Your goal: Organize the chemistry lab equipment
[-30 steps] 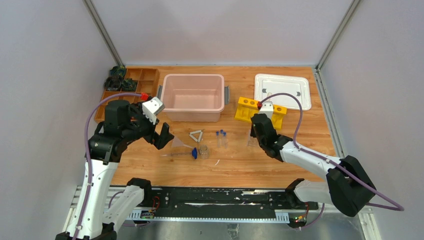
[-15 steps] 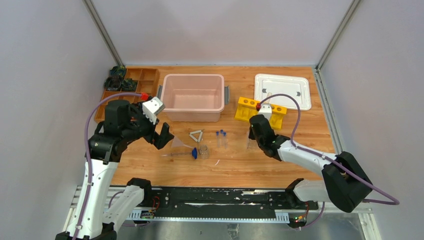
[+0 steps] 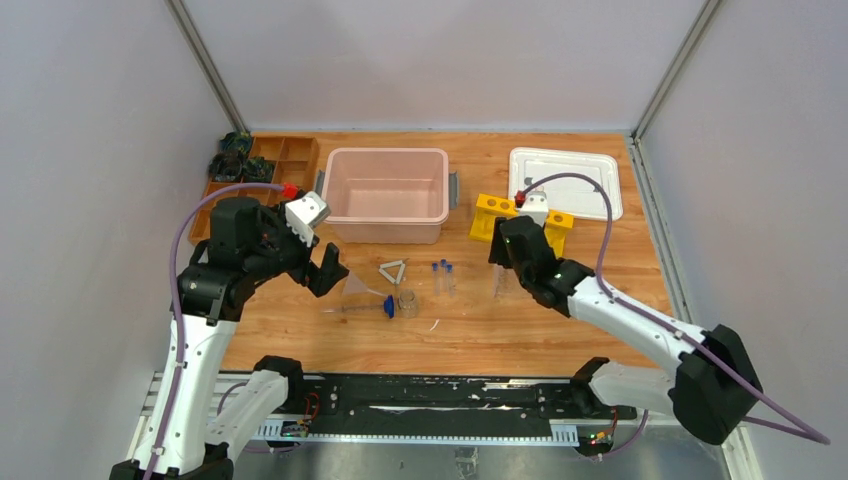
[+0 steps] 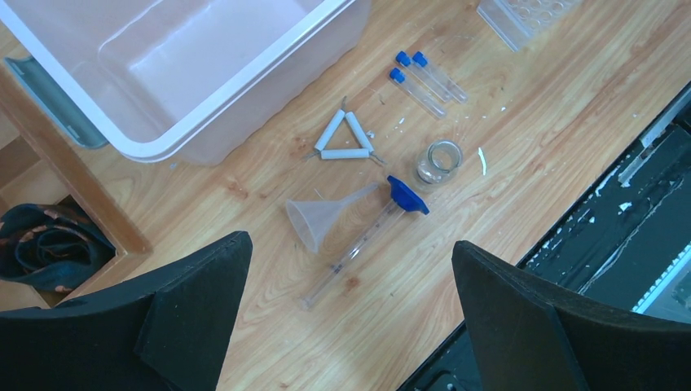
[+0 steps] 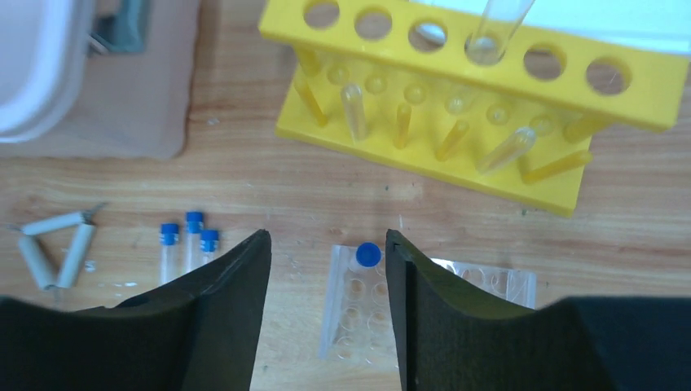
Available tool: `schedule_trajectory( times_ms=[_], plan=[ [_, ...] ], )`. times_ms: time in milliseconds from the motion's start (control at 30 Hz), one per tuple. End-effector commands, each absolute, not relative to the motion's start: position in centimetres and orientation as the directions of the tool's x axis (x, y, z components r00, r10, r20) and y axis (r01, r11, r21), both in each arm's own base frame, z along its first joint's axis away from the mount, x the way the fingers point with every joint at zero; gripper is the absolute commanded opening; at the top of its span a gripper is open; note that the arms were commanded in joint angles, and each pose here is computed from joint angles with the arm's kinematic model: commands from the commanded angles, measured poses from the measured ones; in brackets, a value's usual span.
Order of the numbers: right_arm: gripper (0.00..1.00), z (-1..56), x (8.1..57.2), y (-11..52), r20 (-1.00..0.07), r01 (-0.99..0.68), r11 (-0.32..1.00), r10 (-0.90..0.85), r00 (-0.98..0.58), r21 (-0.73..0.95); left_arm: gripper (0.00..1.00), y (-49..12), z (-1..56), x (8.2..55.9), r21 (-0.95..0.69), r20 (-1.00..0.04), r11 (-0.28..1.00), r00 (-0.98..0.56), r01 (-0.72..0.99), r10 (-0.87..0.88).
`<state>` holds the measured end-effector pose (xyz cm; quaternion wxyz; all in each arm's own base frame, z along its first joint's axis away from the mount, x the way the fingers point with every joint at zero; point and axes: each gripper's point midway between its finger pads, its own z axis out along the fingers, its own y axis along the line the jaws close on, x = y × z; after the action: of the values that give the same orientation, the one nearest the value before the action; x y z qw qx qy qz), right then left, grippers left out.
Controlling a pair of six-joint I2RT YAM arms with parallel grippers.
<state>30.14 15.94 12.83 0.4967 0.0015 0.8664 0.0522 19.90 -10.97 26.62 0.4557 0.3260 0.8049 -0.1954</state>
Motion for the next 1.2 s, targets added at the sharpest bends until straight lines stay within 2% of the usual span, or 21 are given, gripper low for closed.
schedule_trajectory(
  times_ms=[0, 133, 233, 333, 467, 700, 1167],
  plan=[
    [0.54, 17.0, 29.4, 16.0, -0.873, -0.035, 0.989, 0.109, -0.476, 0.143, 1.0, -11.3, 28.0, 19.8, -0.006, -0.879, 0.699, -0.337, 0.715, 0.337],
    [0.4, 17.0, 28.6, 19.7, -0.824, -0.14, 0.963, 0.115, -0.554, 0.229, 1.0, -11.2, 27.7, 20.0, -0.013, -0.874, 0.71, -0.353, 0.705, 0.335],
    [0.34, 15.2, 27.9, 23.3, -0.755, -0.206, 0.94, 0.075, -0.651, 0.272, 1.0, -11.0, 27.7, 20.1, -0.016, -0.871, 0.719, -0.363, 0.695, 0.332],
    [0.34, 13.1, 26.9, 26.6, -0.718, -0.263, 0.933, -0.007, -0.696, 0.246, 1.0, -10.9, 27.8, 20.1, -0.012, -0.873, 0.723, -0.361, 0.69, 0.329],
    [0.35, 10.0, 26.5, 28.4, -0.669, -0.255, 0.945, -0.053, -0.741, 0.207, 1.0, -10.8, 28.0, 19.9, -0.003, -0.876, 0.728, -0.353, 0.686, 0.329],
    [0.29, 6.6, 27.1, 27.7, -0.644, -0.178, 0.974, -0.048, -0.764, 0.138, 1.0, -10.8, 28.2, 19.5, 0.017, -0.878, 0.716, -0.331, 0.698, 0.345],
    [0.27, 3.4, 27.9, 27.1, -0.619, -0.139, 0.989, -0.073, -0.782, 0.058, 1.0, -10.9, 28.7, 19.5, 0.02, -0.884, 0.712, -0.321, 0.701, 0.341]
  ],
)
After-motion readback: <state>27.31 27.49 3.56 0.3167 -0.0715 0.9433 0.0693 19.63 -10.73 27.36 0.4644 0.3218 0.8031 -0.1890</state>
